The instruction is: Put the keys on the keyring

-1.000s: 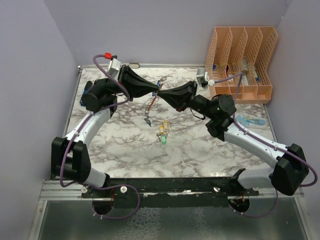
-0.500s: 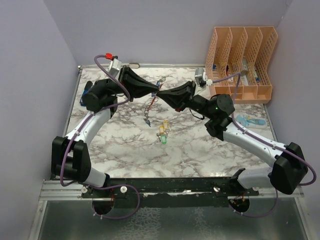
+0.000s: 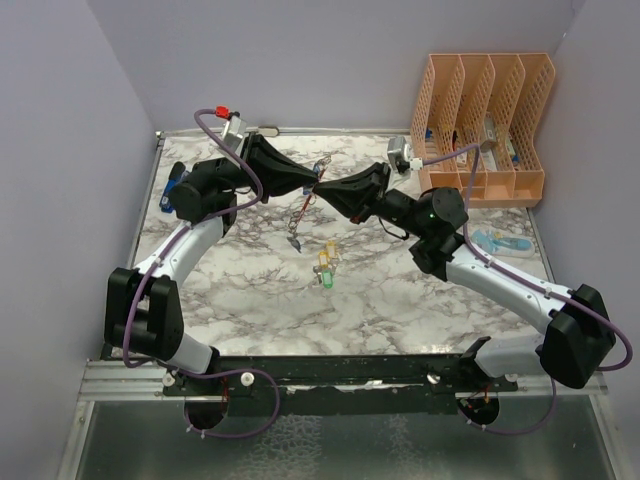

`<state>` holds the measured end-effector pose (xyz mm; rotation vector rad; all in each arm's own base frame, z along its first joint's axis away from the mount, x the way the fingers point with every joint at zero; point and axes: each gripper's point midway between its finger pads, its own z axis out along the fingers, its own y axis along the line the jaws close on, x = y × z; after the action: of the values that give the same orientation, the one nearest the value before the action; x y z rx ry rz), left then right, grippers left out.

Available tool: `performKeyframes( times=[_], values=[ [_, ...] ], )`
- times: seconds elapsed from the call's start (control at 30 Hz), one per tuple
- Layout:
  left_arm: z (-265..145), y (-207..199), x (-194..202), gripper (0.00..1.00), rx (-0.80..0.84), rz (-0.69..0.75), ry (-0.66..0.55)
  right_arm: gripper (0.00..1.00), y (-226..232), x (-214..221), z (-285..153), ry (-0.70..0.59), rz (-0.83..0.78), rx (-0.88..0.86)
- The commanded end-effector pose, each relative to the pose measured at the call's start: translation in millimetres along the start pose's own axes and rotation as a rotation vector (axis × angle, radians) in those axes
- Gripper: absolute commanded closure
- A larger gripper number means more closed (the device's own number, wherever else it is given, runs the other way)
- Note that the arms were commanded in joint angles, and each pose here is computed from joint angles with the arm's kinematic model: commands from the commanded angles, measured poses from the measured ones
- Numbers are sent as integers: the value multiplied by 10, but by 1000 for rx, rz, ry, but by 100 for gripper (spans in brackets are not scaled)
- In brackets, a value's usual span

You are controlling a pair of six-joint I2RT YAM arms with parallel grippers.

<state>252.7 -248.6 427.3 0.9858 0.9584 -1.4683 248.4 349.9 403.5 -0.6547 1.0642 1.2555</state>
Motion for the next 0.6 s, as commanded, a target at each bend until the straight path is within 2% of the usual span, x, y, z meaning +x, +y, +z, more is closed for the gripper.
performKeyframes(
  times=[0.0, 0.57],
  values=[
    [17, -254, -65, 97, 92, 209, -35, 98, 79, -166, 40, -50, -31, -31],
    [35, -328, -52, 97, 102, 186, -38, 99, 95, -204, 25, -62, -35, -30]
  ],
)
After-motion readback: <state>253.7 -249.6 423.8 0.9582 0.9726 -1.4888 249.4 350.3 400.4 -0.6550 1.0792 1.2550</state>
